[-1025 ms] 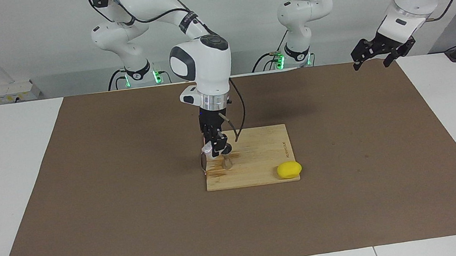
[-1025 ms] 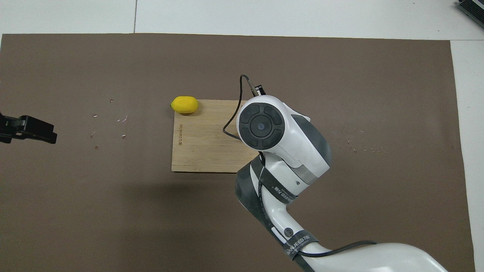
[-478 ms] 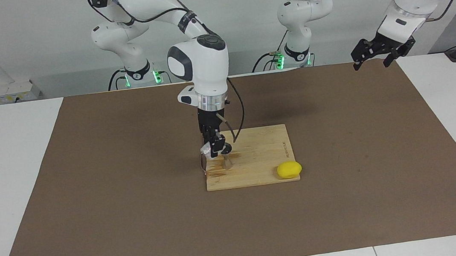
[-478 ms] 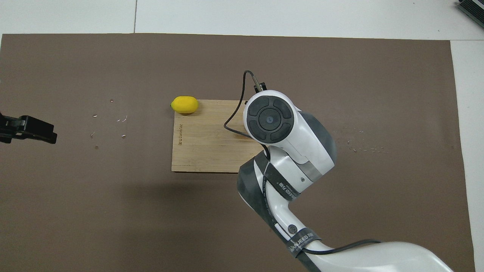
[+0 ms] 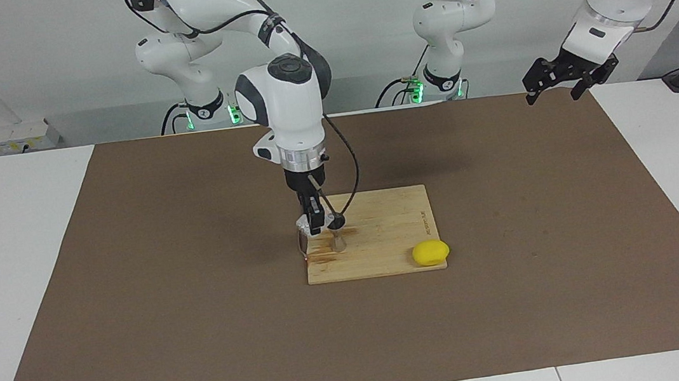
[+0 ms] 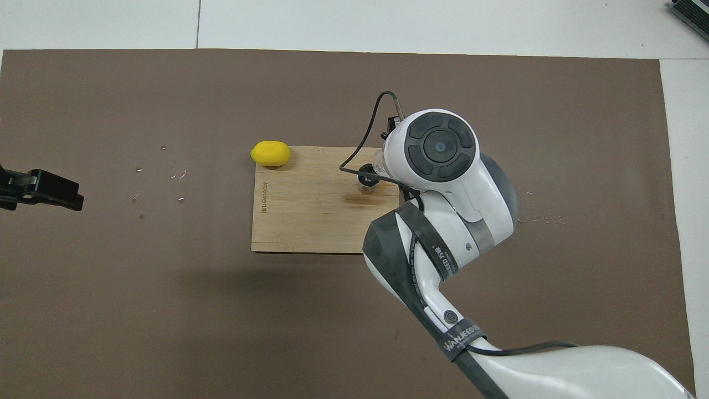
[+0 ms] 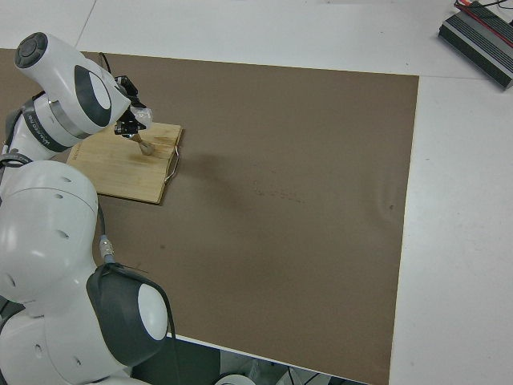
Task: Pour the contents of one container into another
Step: 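Tilt the glass cup with the right gripper to pour into the dark cup, then turn the glass cup upright and carry it back with the right gripper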
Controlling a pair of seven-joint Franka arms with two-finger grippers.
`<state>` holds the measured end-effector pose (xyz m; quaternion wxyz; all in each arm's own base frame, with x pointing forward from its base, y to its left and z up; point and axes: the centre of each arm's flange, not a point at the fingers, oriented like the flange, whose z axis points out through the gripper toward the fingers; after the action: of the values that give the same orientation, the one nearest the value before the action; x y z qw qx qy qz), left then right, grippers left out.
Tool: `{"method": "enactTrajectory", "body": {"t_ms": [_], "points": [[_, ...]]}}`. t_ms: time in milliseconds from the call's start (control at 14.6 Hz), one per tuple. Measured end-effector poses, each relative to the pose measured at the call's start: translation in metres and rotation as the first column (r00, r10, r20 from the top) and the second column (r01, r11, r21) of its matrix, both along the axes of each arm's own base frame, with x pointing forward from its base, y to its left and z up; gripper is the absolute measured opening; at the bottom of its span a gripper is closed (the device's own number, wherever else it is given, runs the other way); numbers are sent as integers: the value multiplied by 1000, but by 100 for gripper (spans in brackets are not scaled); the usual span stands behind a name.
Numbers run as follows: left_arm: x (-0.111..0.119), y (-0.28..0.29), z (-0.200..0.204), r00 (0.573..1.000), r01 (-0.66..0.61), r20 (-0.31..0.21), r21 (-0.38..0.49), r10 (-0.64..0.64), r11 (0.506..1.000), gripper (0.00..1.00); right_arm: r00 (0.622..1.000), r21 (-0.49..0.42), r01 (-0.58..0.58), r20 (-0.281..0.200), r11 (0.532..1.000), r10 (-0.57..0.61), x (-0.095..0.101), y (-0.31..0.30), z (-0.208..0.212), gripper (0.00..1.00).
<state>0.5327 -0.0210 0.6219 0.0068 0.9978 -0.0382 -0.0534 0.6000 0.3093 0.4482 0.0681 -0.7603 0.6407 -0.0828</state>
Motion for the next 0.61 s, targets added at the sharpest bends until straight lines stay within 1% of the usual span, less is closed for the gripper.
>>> {"method": "enactTrajectory", "body": {"t_ms": [137,342,615], "points": [[0,0,0,1000,0,0,0,0,1000,100,999,41,34,-22,999,-33,4,-7,0,50],[0,0,0,1000,0,0,0,0,1000,100,993,135,99,-74,986,-90,11,-23,0,50],[0,0,0,1000,0,0,0,0,1000,100,977,283,180,-160,942,-139,30,-71,-5,50]]}}
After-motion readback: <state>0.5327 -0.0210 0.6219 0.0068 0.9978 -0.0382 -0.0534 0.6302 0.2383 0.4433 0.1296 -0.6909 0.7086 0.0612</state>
